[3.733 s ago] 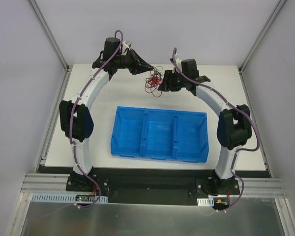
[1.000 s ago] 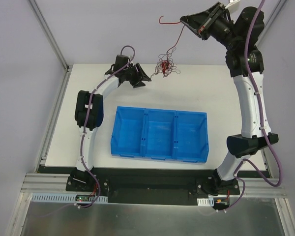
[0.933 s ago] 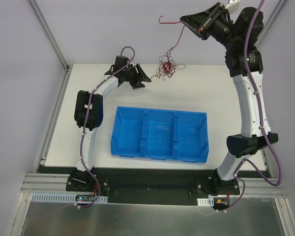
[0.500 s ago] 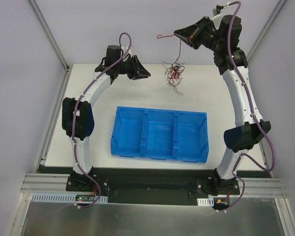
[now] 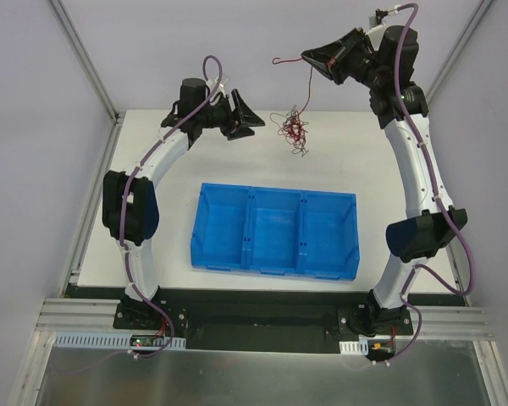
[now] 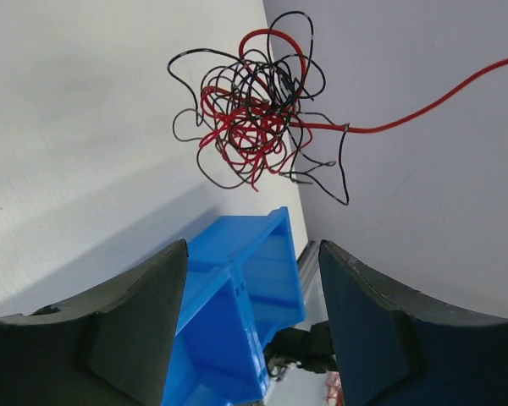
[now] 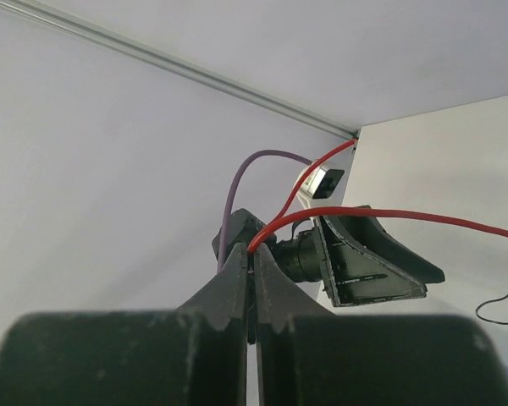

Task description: Untangle the cables

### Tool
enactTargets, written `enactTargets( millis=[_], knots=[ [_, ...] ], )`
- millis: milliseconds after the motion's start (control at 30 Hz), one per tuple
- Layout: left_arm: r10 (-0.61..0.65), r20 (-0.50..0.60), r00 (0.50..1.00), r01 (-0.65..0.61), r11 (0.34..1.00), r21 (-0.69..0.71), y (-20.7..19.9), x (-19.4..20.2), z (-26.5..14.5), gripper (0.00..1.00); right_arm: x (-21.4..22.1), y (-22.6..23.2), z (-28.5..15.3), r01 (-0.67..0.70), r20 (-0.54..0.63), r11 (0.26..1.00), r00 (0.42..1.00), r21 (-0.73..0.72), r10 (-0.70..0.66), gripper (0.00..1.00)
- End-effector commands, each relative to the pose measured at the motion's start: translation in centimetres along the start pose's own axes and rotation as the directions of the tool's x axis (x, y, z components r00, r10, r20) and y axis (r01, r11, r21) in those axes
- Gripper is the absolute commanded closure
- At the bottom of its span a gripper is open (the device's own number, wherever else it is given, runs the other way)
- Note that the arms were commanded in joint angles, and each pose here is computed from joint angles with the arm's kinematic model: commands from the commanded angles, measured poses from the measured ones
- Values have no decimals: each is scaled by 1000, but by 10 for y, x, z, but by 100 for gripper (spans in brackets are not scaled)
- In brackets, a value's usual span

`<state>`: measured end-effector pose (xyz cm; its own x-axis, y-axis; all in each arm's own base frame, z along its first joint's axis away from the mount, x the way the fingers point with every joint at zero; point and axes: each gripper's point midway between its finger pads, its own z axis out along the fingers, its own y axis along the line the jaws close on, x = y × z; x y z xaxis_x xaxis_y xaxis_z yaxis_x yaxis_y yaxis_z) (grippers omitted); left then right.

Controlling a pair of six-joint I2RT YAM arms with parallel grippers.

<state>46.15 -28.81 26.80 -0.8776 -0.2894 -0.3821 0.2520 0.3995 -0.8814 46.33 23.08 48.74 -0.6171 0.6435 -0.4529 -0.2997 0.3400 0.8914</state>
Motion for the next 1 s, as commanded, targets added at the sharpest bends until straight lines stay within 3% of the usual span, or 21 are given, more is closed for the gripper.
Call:
enactTargets(
  millis=[0,400,533,667,767,833,900,967],
  knots=[
    [-31,14,999,29,991,132,-44,1,-5,39,9,51,-27,75,-10,993,997,-89,-76,100],
    [-8,-56,998,20,976,216,-62,30,27,38,44,34,-30,23,-78,998,997,-57,-27,100],
    [-8,-86,996,26,979,202,-69,44,46,50,44,47,-32,20,-92,994,995,-108,-30,100],
    [-5,-67,998,15,988,153,-65,46,48,73,43,49,-37,31,-81,993,996,-112,-41,100],
    [14,-52,999,-10,997,76,-54,45,46,78,43,51,-41,34,-66,992,997,-123,-42,100],
    [23,-40,999,-21,998,56,-52,43,44,75,45,52,-42,25,-70,991,997,-130,-34,100],
    [23,-22,999,-22,999,46,-52,40,44,55,47,53,-43,29,-72,991,997,-132,-39,100],
    [9,-23,1000,-8,1000,24,-48,42,44,50,47,53,-46,35,-70,991,997,-132,-45,100]
  ],
)
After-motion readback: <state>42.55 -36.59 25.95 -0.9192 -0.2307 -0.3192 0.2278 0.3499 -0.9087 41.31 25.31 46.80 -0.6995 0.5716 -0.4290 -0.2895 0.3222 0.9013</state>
